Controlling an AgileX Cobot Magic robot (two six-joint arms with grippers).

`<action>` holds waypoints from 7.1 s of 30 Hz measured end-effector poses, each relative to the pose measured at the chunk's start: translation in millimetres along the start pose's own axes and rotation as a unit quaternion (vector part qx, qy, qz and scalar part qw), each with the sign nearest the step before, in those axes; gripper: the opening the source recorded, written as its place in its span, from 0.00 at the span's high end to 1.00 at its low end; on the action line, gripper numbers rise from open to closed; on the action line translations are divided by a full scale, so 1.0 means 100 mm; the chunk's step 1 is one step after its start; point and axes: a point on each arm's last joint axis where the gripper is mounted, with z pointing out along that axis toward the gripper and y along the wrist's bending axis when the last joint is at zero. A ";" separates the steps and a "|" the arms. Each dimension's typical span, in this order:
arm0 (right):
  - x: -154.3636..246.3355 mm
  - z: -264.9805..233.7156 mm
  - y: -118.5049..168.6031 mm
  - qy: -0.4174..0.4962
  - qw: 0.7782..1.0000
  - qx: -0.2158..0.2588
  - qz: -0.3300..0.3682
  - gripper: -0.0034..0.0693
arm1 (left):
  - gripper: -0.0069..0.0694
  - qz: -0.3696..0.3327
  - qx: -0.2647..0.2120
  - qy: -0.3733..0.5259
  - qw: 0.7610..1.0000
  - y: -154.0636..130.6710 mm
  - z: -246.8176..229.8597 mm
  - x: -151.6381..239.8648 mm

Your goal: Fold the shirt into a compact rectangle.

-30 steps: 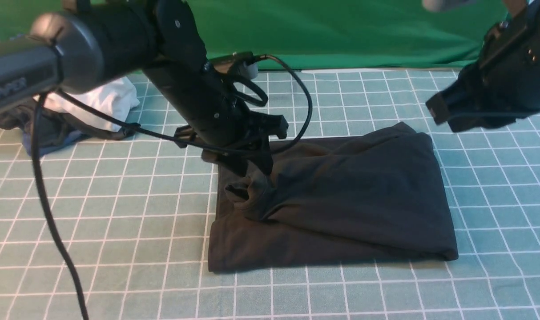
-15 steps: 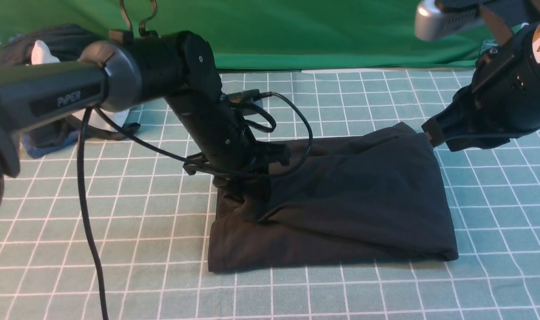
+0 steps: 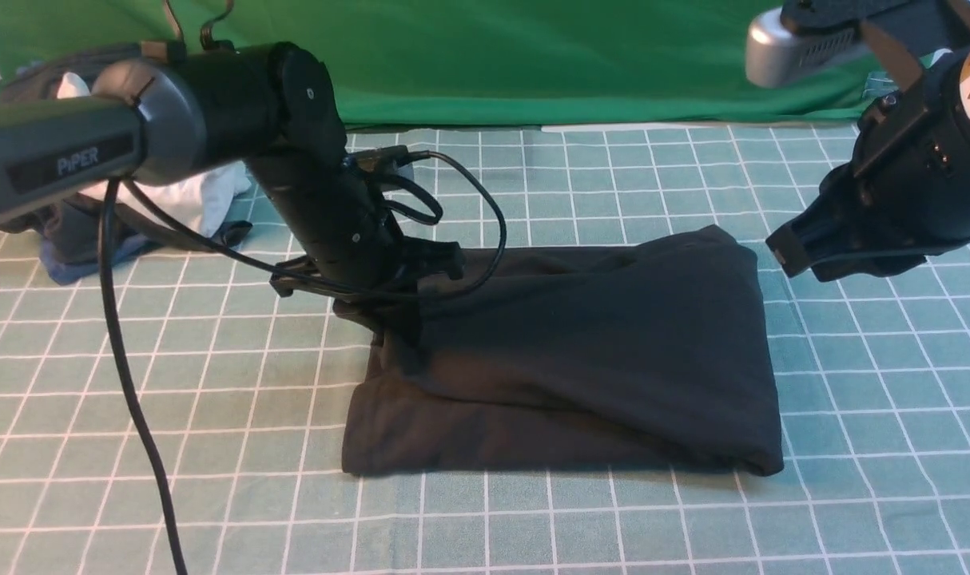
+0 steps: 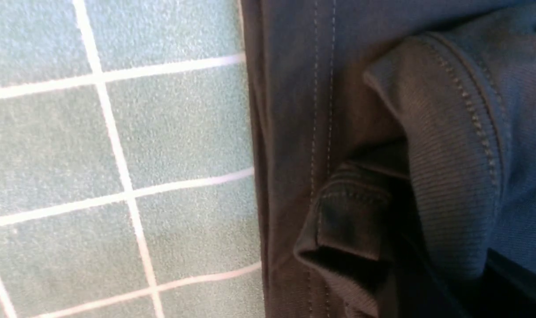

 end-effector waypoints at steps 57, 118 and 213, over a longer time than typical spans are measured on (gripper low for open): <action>2.21 -1.85 -0.30 -0.410 0.912 0.010 -0.028 0.92 | 0.34 0.009 -0.076 -0.101 0.992 -0.24 -1.08 -0.14; 2.74 0.69 -0.39 -0.453 0.873 0.171 0.049 0.76 | 0.82 0.097 -0.071 -0.104 0.987 -0.27 -1.09 -0.14; 2.74 0.69 -0.39 -0.454 0.873 0.172 0.048 0.63 | 0.89 0.022 -0.111 -0.614 0.781 1.05 -0.57 3.32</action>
